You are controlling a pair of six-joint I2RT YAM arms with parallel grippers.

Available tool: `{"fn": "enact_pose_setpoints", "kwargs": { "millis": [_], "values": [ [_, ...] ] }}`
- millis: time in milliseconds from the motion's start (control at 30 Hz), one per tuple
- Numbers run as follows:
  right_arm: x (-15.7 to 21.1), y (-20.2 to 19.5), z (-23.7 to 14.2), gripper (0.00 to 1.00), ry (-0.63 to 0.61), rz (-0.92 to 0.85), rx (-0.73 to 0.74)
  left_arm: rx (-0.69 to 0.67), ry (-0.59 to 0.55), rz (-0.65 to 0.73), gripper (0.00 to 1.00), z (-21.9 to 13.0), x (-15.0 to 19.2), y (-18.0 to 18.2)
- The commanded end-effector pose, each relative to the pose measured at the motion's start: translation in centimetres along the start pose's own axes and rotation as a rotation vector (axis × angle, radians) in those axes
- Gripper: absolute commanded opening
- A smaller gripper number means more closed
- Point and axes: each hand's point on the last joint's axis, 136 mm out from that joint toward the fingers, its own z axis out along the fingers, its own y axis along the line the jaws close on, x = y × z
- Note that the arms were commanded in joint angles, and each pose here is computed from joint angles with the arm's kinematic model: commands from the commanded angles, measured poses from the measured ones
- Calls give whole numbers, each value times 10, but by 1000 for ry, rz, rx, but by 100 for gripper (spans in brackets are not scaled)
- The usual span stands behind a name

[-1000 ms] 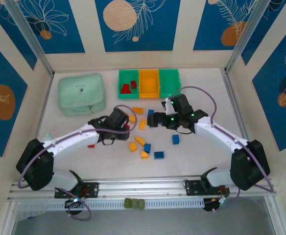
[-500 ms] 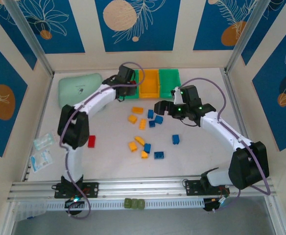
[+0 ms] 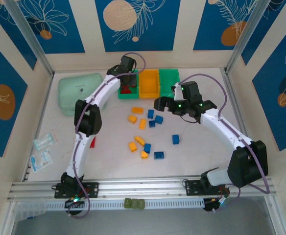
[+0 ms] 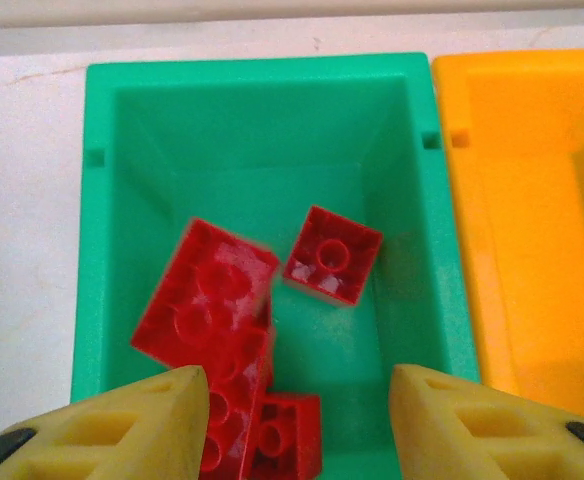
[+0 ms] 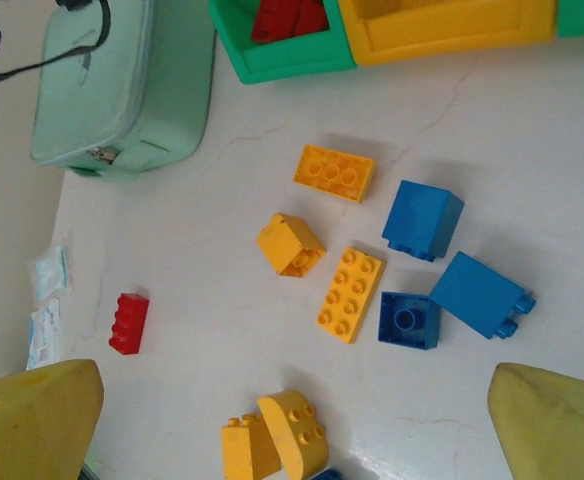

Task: Sort the legos into containers by color
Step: Place the lego in the container, then pick up the lego from the middle-left of the table.

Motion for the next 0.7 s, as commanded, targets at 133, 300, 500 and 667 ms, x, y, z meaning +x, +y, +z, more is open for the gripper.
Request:
{"fn": "enact_pose_setpoints", "kwargs": {
  "millis": [133,300,500,667],
  "values": [
    [17,22,6,99,87,-80,-30,146,30,-22,53,-95,26,0],
    [44,30,16,99,157,-102,-53,136,78,-56,57,-129,97,26],
    [81,39,31,99,236,-130,-64,6,196,-102,61,-166,186,76],
    [104,44,42,99,265,-122,-78,-130,303,-153,62,-184,257,116]
  ]
}}
